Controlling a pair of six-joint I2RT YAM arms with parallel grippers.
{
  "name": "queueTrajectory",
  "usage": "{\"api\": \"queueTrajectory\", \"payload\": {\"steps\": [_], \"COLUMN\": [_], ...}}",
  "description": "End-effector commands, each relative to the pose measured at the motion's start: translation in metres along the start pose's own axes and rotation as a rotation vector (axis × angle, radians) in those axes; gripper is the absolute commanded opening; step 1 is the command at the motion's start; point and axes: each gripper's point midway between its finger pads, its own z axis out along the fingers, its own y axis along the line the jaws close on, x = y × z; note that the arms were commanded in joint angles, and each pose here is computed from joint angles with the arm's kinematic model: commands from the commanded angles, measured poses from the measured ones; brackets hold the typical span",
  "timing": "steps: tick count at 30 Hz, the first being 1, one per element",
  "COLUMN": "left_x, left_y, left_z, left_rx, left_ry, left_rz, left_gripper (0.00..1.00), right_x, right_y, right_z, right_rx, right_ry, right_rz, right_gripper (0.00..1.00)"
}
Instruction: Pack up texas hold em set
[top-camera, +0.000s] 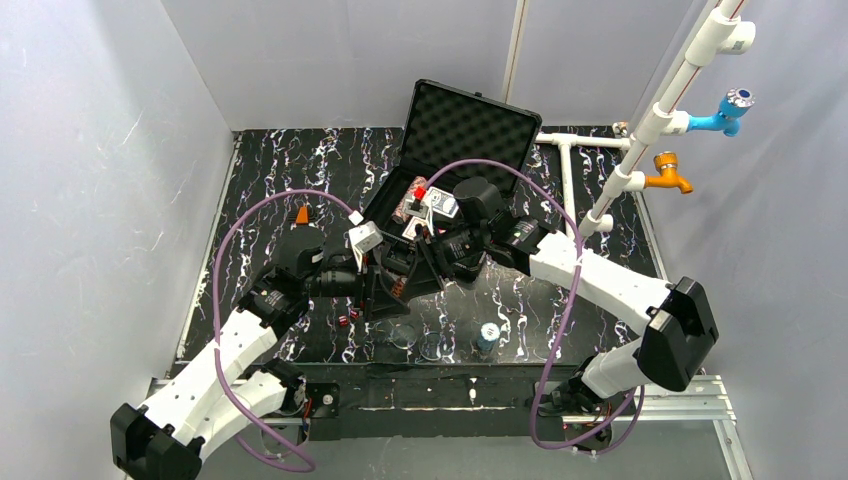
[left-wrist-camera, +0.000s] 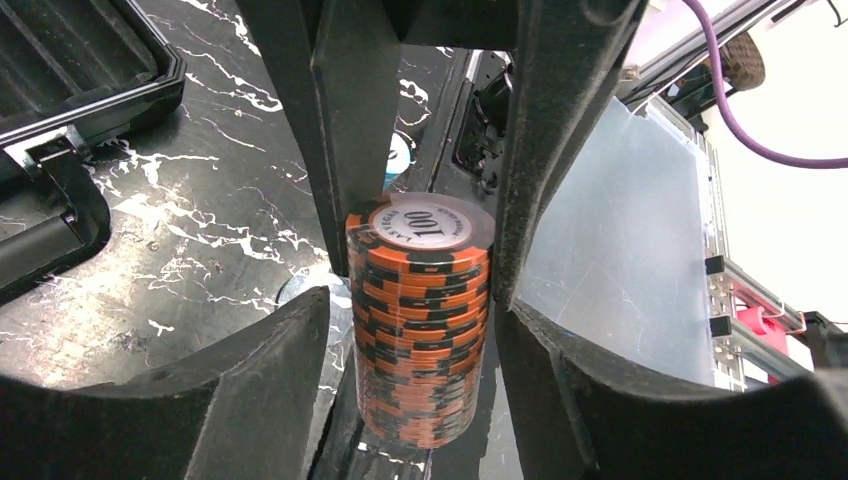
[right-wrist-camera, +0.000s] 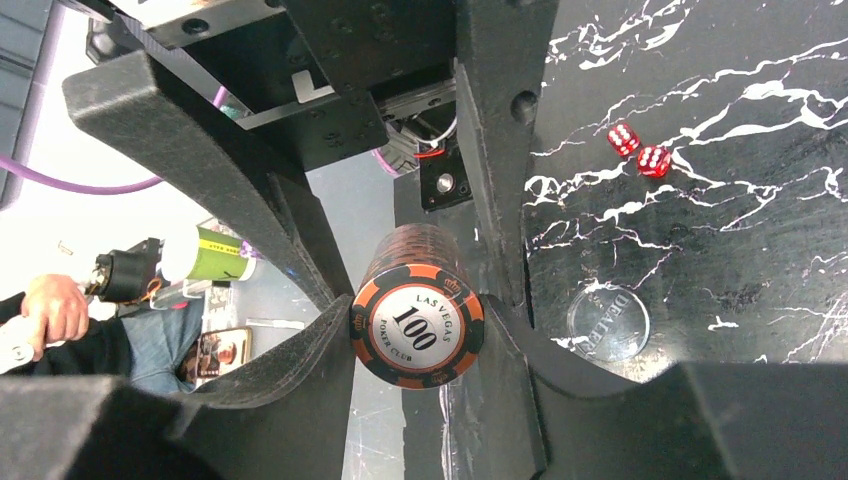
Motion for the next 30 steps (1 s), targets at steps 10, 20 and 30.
{"api": "queueTrajectory", "payload": {"steps": [10, 20, 30], "left_x": [-0.003, 0.003, 0.001], "left_y": [-0.001, 0.022, 0.064], "left_z": [-0.003, -0.004, -0.012], "left_rx": [-0.008, -0.134, -0.364], "left_ry": [0.0, 0.032, 0.081], "left_rz": [0.02, 0.02, -0.002], "left_gripper": [0.0, 0.0, 0.0], "right_x": [-0.023, -0.037, -0.046], "right_y": [0.011, -0.026, -0.062], "right_z": [-0.004, -0.027, -0.086], "right_rx": [0.012, 0.335, 0.742], "right_ry": [-0.035, -0.123, -0.294], "right_rz": [-0.081, -0.118, -0.123], "right_gripper": [0.36, 0.98, 0.98]}}
